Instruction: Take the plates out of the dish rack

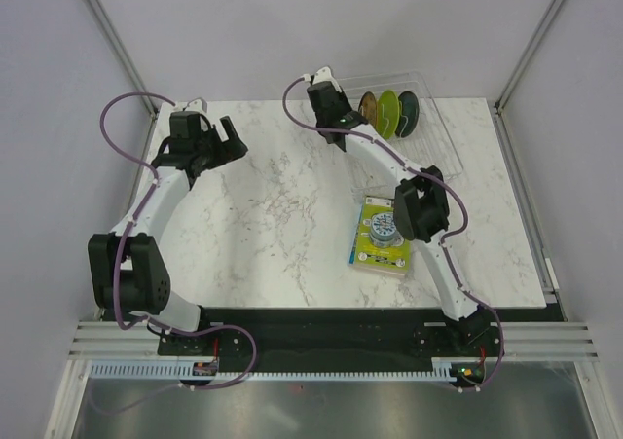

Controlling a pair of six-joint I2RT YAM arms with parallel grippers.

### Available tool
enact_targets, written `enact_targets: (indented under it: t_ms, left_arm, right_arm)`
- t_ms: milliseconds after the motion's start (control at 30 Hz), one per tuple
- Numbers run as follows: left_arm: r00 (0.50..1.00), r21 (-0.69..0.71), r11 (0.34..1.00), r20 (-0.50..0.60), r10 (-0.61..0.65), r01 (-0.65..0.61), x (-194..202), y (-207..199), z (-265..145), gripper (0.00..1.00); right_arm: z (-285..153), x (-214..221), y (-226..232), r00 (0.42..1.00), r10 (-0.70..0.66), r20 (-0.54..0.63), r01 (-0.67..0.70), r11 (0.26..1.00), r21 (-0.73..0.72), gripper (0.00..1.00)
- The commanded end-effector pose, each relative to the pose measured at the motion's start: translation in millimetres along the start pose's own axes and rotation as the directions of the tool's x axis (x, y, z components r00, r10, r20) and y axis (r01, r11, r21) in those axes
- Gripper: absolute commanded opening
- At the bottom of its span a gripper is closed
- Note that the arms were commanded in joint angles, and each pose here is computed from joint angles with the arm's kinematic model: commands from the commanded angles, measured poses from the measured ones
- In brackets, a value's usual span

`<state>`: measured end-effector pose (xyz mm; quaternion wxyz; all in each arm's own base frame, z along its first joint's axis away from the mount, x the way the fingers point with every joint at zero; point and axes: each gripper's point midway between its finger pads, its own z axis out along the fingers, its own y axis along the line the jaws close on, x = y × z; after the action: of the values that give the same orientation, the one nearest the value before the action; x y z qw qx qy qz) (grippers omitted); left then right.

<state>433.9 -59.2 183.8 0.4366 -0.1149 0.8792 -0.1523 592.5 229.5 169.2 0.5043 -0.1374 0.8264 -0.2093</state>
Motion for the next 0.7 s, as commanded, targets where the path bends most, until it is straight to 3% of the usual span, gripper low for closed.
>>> enact_targets:
  t_ms: [0, 267, 367, 400, 467, 567, 667]
  left_arm:
    - [0.997, -0.004, 0.999, 0.064, 0.046, -0.045, -15.4, 0.5, -10.5, 1.00]
    - [0.996, 0.070, 0.996, 0.072, 0.044, -0.049, -19.4, -15.3, -21.0, 1.00]
    - [0.997, 0.154, 0.987, 0.064, 0.034, -0.044, -16.9, -30.1, -23.4, 1.00]
    - [0.998, 0.184, 0.982, 0.061, 0.032, -0.043, -13.6, -34.5, -25.2, 1.00]
    - [0.996, 0.296, 0.954, 0.083, 0.016, -0.040, -16.9, -54.9, -30.5, 1.00]
    - [0.997, 0.430, 0.903, 0.069, -0.037, 0.004, -8.7, -76.6, -40.2, 1.00]
    - [0.994, 0.532, 0.847, 0.078, -0.075, 0.022, -8.4, -92.7, -45.2, 1.00]
  right_arm:
    - [-53.2, -75.7, -60.8, 0.980, 0.067, 0.185, -0.108, 0.970, 0.220, 0.00]
    - [-104.6, -103.5, -114.9, 0.950, 0.165, 0.264, -0.232, 0.940, 0.249, 0.00]
    - [-132.8, -114.6, -122.1, 0.926, 0.237, 0.293, -0.277, 0.955, 0.102, 0.00]
    - [-148.7, -124.5, -117.8, 0.901, 0.303, 0.310, -0.315, 0.949, -0.011, 0.00]
    - [-163.1, -119.3, -107.9, 0.905, 0.326, 0.273, -0.305, 0.945, -0.116, 0.00]
    - [-186.5, -112.3, -87.0, 0.890, 0.404, 0.209, -0.332, 0.891, -0.309, 0.00]
    - [-212.1, -101.0, -51.6, 0.873, 0.478, 0.100, -0.365, 0.775, -0.516, 0.00]
